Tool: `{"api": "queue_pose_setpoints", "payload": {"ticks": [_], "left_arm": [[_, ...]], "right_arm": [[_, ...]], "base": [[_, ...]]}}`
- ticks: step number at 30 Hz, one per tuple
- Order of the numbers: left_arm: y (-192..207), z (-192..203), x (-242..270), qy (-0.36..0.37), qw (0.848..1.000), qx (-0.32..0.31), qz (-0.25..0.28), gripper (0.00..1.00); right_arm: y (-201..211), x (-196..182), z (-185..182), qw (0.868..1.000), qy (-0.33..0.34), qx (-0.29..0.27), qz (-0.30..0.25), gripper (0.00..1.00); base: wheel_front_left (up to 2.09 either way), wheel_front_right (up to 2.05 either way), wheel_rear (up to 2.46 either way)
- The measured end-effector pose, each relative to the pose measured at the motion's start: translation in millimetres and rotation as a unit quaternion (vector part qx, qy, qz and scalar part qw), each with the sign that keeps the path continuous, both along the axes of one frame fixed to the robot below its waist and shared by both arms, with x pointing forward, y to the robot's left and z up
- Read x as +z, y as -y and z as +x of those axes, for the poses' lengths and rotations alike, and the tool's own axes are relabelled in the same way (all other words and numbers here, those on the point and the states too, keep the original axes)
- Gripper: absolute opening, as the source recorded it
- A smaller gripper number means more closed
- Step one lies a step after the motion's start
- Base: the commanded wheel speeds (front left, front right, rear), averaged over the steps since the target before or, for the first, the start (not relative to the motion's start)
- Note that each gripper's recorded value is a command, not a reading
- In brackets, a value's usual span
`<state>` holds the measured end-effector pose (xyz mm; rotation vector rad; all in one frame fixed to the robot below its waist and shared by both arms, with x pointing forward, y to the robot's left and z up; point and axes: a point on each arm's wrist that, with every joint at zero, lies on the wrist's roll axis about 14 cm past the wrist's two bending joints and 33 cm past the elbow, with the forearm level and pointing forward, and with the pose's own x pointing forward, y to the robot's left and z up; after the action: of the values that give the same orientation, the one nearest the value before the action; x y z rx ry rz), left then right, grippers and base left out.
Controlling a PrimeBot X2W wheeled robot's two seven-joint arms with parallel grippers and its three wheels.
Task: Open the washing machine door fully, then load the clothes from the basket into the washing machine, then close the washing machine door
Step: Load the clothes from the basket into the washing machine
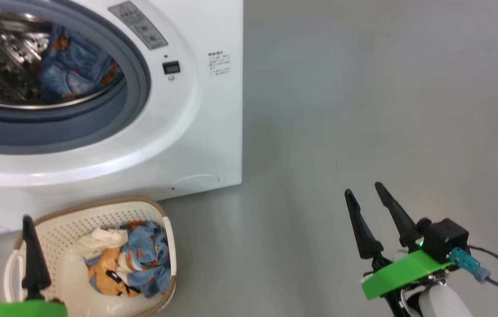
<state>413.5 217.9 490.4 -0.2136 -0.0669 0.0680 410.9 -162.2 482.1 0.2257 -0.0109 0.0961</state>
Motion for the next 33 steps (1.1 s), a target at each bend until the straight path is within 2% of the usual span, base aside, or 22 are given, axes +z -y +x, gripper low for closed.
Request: {"api": "queue_pose_setpoints", "payload": {"ticks": [5, 12, 19, 33], "left_arm": [[-4.6, -17.1, 0.4, -0.004, 1.0, 0.009, 0.008, 1.0], [-9.8, -37.3, 8.4, 0.0, 0.999, 0.012, 0.047, 1.0], [-14.0, -60.6, 3.4, -0.013, 0.998, 0.016, 0.055, 1.0], [-3.9, -86.1, -2.5, -0.025, 0.998, 0.005, 0.051, 1.0]], "right_arm": [[2.2, 3.9, -12.0, 1.0, 0.003, -0.004, 0.001, 1.0], [3.8, 20.8, -20.6, 0.999, 0.028, -0.005, -0.016, 1.0], [8.7, 19.9, -37.2, 0.999, 0.026, -0.014, -0.021, 1.0], [3.9, 28.1, -47.1, 0.999, 0.04, -0.008, -0.024, 1.0]], "base": [[0.0, 0.0, 0.0], [0.0, 0.0, 0.0], [0.0, 0.0, 0.0], [0.0, 0.0, 0.0]]}}
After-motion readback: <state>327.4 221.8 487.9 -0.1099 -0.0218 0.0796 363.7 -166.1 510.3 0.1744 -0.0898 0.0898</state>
